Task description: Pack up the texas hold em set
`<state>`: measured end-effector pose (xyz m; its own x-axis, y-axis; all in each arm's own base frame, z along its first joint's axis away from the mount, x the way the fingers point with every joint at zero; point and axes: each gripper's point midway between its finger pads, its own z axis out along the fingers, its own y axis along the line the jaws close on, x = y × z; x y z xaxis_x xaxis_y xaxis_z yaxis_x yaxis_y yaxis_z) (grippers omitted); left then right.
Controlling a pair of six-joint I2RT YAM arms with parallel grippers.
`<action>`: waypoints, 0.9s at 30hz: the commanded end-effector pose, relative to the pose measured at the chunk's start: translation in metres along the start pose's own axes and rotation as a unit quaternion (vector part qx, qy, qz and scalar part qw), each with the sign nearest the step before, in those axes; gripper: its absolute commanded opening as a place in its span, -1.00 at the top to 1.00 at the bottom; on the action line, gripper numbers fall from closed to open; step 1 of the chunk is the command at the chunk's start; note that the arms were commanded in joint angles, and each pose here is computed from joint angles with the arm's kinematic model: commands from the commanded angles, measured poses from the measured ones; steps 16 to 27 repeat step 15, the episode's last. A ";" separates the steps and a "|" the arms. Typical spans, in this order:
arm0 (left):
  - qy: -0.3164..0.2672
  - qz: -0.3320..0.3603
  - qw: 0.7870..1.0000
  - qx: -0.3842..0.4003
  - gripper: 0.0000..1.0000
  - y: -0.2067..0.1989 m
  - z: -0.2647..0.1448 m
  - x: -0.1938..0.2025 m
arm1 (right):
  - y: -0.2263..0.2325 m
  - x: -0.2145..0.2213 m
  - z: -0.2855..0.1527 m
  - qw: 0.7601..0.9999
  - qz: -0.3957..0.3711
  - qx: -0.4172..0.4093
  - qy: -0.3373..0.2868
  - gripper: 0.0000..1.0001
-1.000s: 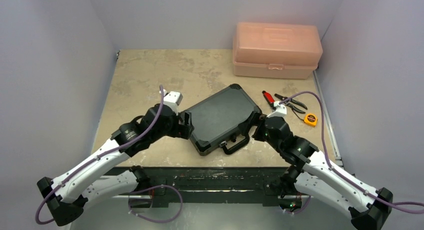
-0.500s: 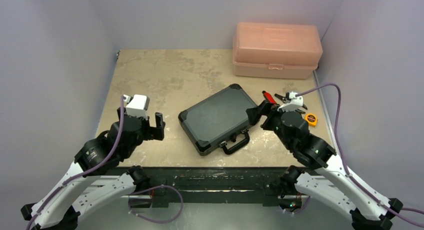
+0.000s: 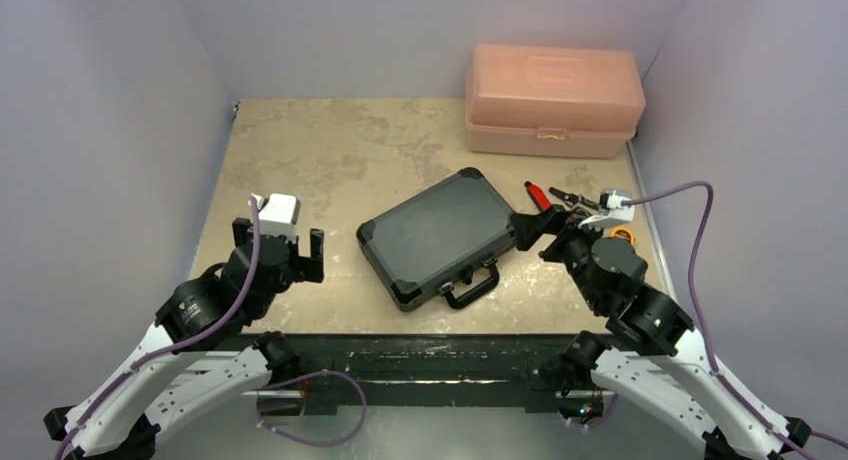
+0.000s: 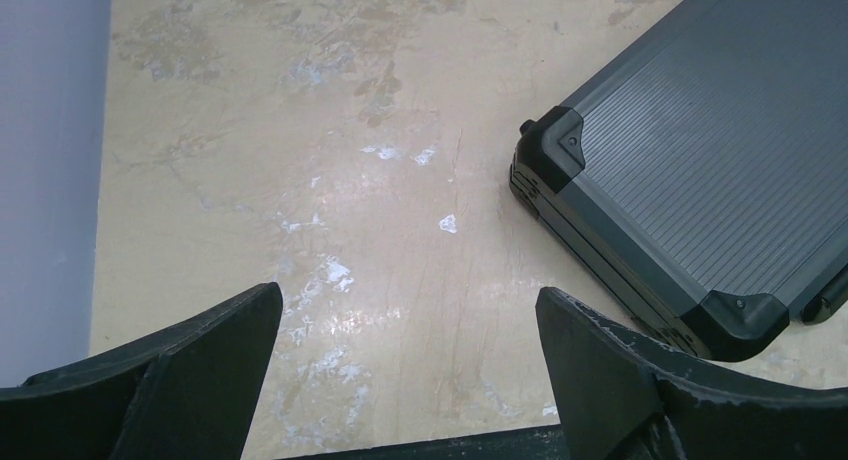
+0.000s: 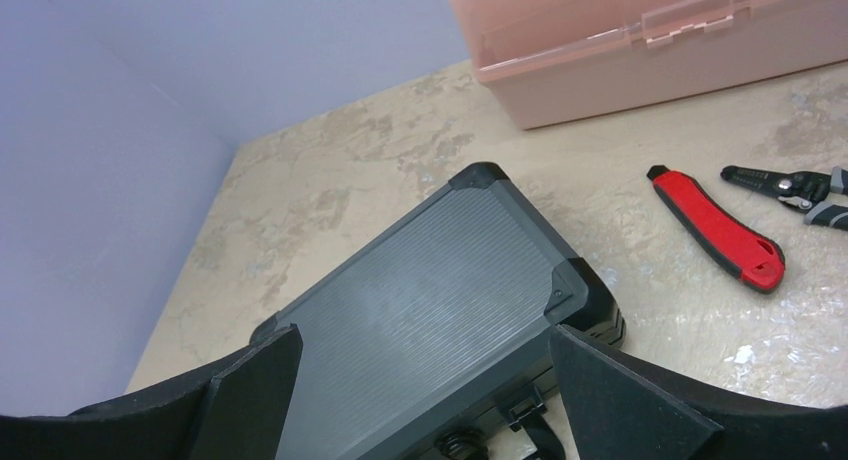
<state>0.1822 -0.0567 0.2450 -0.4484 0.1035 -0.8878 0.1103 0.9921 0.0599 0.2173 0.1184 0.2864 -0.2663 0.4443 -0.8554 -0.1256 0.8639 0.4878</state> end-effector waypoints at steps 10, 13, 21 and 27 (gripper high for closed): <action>-0.010 0.009 1.000 -0.011 -1.00 0.004 0.001 -0.004 | 0.003 -0.009 -0.001 0.999 -0.021 -0.015 -0.021 -0.98; -0.012 0.008 1.000 -0.011 -1.00 0.005 0.000 -0.005 | 0.002 -0.011 -0.002 0.999 -0.018 -0.014 -0.024 -0.98; -0.012 0.008 1.000 -0.012 -1.00 0.005 0.000 -0.005 | 0.001 -0.014 -0.003 0.999 -0.011 -0.018 -0.039 -0.98; -0.012 0.008 1.000 -0.012 -1.00 0.005 0.000 -0.005 | 0.001 -0.014 -0.003 0.999 -0.011 -0.018 -0.039 -0.98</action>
